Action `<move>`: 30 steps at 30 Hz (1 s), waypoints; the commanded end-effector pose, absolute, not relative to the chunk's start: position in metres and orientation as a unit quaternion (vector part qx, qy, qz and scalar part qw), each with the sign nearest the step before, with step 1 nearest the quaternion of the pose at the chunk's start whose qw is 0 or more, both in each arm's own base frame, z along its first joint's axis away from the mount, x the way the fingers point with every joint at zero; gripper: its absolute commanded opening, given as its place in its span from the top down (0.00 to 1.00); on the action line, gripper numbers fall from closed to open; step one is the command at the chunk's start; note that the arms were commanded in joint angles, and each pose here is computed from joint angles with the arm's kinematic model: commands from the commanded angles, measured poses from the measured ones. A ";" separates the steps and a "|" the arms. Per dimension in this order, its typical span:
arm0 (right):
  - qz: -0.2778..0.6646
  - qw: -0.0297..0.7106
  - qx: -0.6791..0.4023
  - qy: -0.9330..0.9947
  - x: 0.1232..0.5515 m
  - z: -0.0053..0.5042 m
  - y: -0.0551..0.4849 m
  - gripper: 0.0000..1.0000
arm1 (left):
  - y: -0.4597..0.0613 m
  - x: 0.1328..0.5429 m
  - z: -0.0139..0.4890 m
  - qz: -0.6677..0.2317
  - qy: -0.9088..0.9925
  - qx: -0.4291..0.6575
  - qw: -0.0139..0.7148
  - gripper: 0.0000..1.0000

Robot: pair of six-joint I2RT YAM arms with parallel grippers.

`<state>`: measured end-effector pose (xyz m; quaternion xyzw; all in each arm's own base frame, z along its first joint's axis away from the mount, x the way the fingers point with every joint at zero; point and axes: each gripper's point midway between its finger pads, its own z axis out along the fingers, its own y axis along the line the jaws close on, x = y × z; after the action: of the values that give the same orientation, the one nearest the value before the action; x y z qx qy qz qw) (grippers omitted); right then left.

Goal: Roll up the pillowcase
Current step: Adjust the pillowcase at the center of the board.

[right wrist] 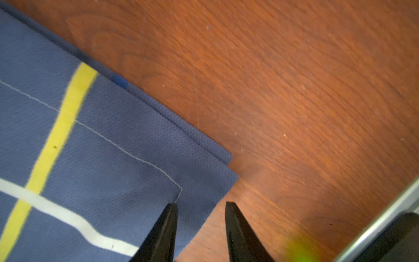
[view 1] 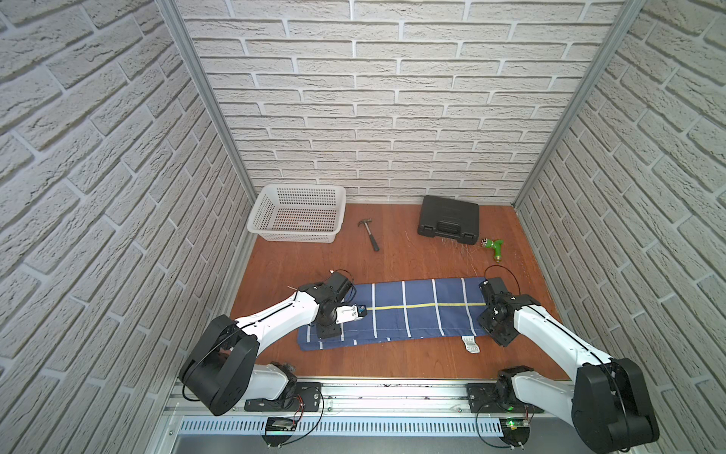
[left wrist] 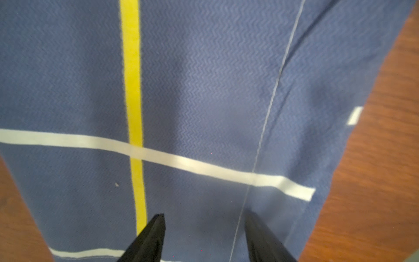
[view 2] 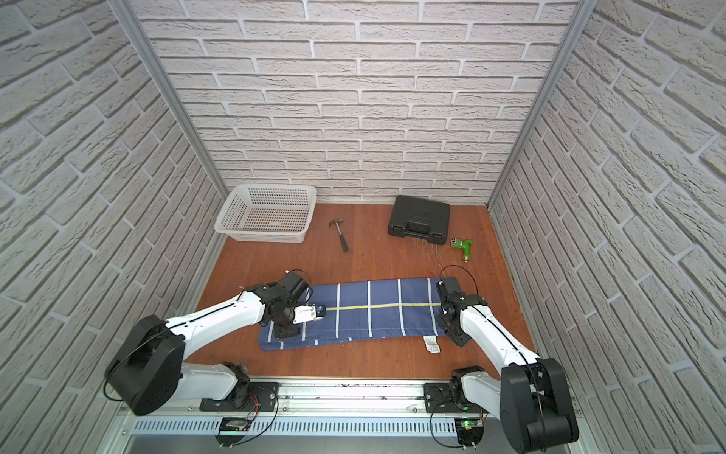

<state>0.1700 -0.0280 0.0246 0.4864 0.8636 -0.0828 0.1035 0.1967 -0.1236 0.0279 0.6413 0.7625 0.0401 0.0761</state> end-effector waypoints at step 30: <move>-0.019 0.210 0.417 0.884 0.228 0.059 -0.036 0.98 | -0.119 0.186 0.020 0.034 0.766 0.639 0.052 0.39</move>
<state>0.2233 -0.0357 0.0574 0.4342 0.8789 -0.0265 0.1958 0.1924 -0.1179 0.0210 0.6415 0.7635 0.0459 0.0588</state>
